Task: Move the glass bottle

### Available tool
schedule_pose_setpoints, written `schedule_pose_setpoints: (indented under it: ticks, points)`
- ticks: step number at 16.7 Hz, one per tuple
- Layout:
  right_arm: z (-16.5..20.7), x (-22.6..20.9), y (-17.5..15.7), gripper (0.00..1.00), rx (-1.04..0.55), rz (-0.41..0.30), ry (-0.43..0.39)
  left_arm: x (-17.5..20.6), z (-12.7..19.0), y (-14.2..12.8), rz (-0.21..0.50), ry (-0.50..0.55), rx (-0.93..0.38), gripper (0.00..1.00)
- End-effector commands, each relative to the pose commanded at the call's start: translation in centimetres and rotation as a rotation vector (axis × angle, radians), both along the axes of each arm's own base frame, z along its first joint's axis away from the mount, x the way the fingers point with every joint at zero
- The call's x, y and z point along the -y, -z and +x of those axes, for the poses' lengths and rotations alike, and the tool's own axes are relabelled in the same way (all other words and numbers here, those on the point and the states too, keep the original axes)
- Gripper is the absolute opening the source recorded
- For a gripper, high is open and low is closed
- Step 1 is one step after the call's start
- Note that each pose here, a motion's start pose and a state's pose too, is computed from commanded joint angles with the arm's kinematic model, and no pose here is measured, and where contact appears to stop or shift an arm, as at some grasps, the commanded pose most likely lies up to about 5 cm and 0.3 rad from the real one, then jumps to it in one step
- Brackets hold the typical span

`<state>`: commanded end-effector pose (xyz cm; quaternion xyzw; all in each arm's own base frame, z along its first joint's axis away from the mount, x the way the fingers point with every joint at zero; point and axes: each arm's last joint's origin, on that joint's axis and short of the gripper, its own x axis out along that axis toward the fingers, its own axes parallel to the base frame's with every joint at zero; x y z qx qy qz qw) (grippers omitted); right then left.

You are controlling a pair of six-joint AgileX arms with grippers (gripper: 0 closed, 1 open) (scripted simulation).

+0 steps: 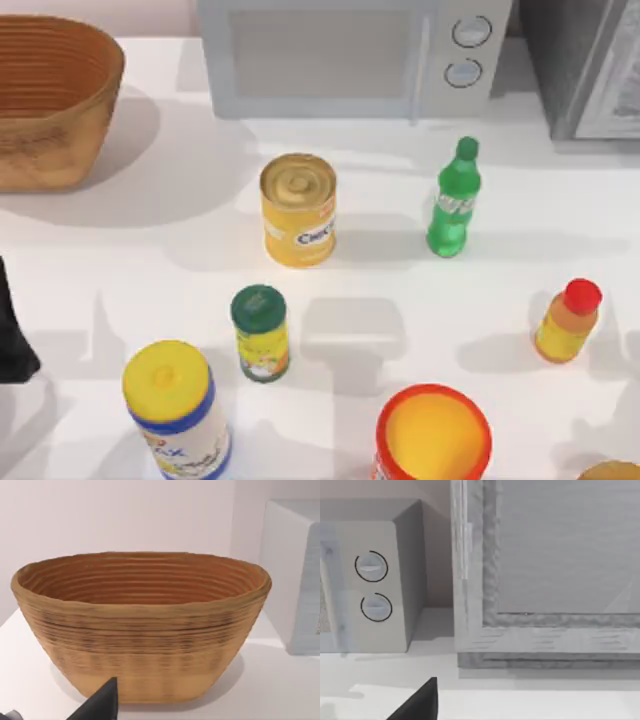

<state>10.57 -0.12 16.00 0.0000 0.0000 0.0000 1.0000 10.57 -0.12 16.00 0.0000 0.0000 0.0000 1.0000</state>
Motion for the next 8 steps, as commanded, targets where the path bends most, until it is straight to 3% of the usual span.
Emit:
schedule_pose_setpoints:
  ticks: [4,8]
  points:
    - [0.0,0.0,0.0,1.0,0.0,0.0,0.0,0.2,0.1,-0.2,0.005,0.018,-0.014,1.0]
    - [0.0,0.0,0.0,1.0,0.0,0.0,0.0,1.2,1.1,-1.1,0.027,0.1,-0.099,1.0]
